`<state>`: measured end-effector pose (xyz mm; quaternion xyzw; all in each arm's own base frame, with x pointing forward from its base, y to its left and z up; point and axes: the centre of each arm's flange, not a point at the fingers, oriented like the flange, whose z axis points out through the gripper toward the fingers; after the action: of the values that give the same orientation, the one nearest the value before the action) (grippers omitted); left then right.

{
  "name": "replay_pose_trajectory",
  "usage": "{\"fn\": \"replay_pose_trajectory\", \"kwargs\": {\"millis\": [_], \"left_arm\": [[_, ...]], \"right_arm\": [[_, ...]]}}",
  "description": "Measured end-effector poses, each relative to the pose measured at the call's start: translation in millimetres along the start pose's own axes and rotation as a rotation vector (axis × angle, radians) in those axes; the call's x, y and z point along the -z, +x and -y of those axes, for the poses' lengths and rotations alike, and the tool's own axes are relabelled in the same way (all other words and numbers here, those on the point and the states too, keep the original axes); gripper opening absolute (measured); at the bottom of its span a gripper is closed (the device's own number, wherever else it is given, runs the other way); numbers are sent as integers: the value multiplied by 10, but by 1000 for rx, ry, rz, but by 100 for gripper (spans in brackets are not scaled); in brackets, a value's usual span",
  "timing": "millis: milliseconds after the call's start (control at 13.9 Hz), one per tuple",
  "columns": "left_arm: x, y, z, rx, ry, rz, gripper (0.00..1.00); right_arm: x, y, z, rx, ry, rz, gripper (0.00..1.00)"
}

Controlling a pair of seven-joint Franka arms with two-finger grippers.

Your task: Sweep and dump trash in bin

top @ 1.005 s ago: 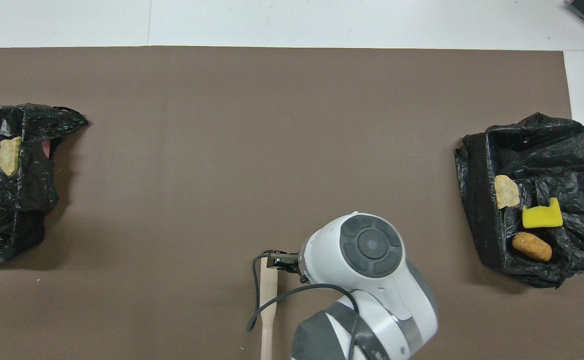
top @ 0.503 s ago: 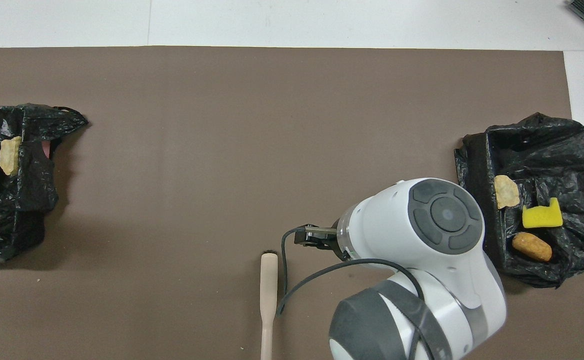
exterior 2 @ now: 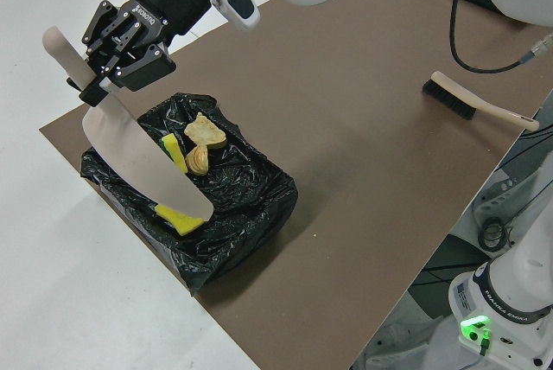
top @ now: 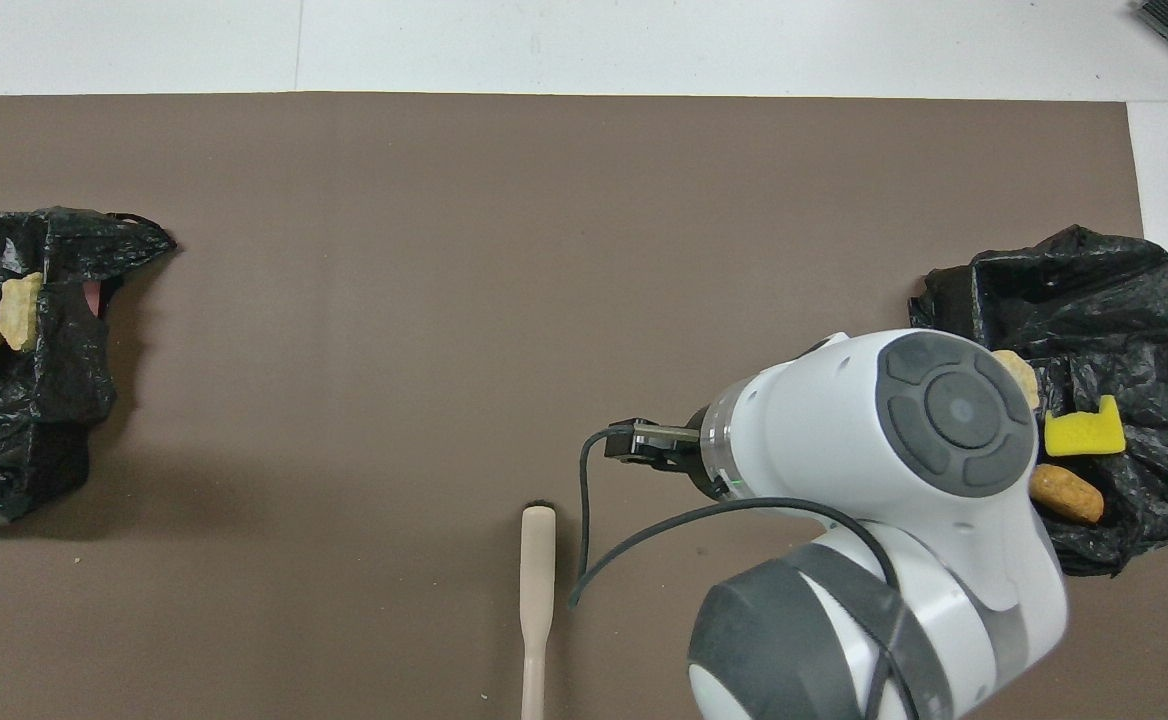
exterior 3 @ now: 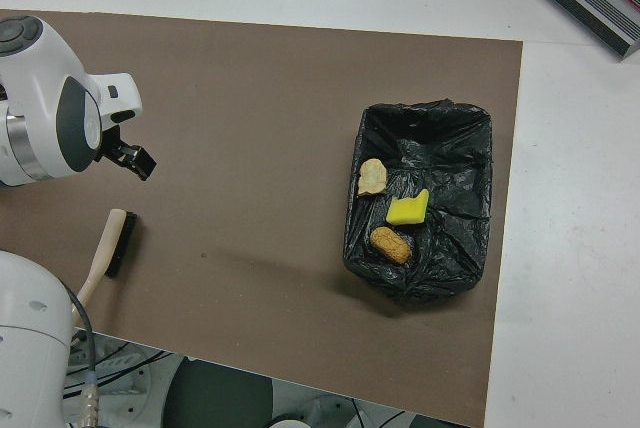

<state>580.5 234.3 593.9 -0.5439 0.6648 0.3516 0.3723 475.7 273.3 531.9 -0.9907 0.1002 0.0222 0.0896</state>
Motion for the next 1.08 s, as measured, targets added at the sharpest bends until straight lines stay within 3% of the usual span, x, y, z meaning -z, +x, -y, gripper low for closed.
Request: {"fn": "replay_pose_trajectory", "kwargs": {"millis": [215,503,718,933,1077], "left_arm": [[291,215,79,108,-48,-76,31],[368,509,83,292,-125,-297,31],[421,682,77,390,-187,-442,31],[565,888,117,516,-253,-635,31],[650,1005,122,596,-325,-720,31]], "right_arm": [[358,229,-200,-31,-7,-61,100],[885,653,-802,-35,-3,-134,100],[1257,815,-1215,5,-87,-178,100],[1544,828,-1486,-37,-127,-159,100],[1642,852,-1639,-63,-140,-128,100]]}}
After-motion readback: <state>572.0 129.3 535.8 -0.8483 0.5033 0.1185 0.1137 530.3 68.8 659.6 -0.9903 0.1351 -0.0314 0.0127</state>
